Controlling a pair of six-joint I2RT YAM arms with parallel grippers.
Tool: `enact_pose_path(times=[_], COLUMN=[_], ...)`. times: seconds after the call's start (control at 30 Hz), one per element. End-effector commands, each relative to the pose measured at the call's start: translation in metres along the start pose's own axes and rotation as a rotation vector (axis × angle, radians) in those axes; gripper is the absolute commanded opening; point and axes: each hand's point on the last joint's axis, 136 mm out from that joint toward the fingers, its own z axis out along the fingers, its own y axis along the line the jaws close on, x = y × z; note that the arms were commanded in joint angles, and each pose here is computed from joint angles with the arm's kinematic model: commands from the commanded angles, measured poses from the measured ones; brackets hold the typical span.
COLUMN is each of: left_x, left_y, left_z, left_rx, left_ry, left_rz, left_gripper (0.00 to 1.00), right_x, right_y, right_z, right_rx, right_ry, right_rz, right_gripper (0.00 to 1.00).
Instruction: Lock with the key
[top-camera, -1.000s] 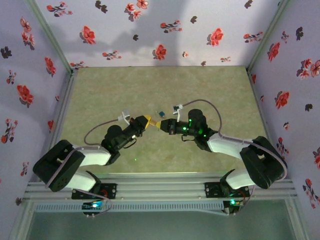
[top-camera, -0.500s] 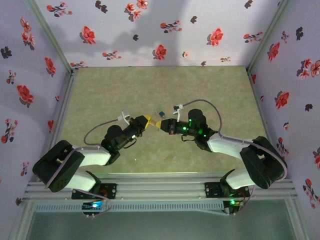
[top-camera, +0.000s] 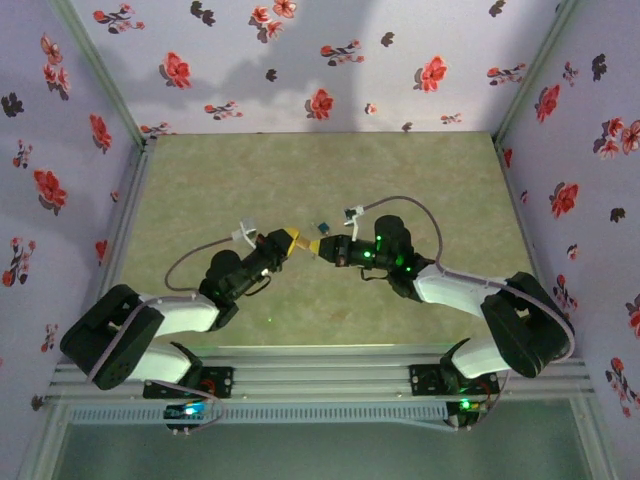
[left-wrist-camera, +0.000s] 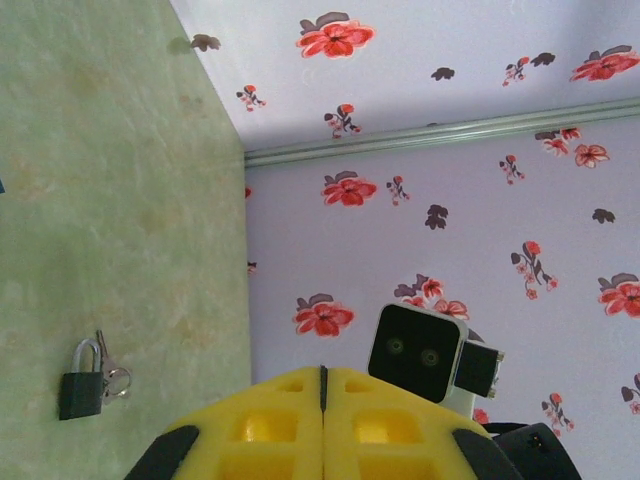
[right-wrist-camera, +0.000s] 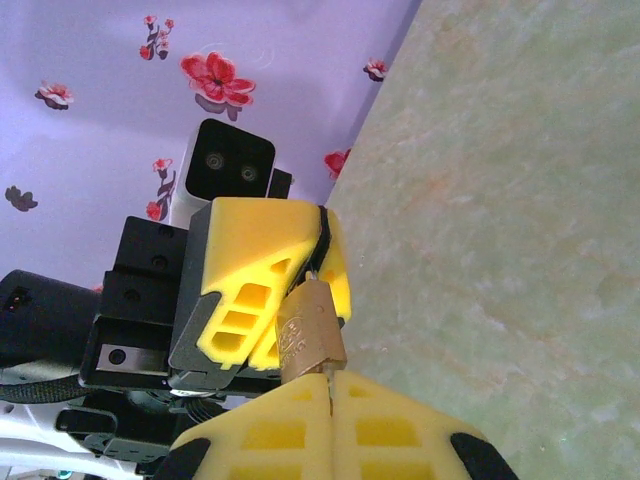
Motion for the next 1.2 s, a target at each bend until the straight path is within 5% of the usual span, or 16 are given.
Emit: enact_pose_path(times=[0.0, 0.7, 1.17], left_x=[-0.031, -0.045, -0.016], left_y=[-0.015, -0.014, 0.041], left_z=[-0.010, -0.017, -0.013], left_rx=[0.060, 0.056, -0.138], left_ry=[-0.128, -0.170, -0.026], left_rz=[0.016, 0.017, 0.075], left_gripper=[0.00, 0.00, 0.00], right_x=[0.011, 0.012, -0.021], right_y=[-0.015, -0.015, -0.040], right_z=[0.001, -0.001, -0.046], right_rx=[0.048, 0.070, 0.269], right_ry=[0.041, 0.043, -0.151], right_rz=[0.015, 0.001, -0.029], right_gripper=[0.00, 0.00, 0.00])
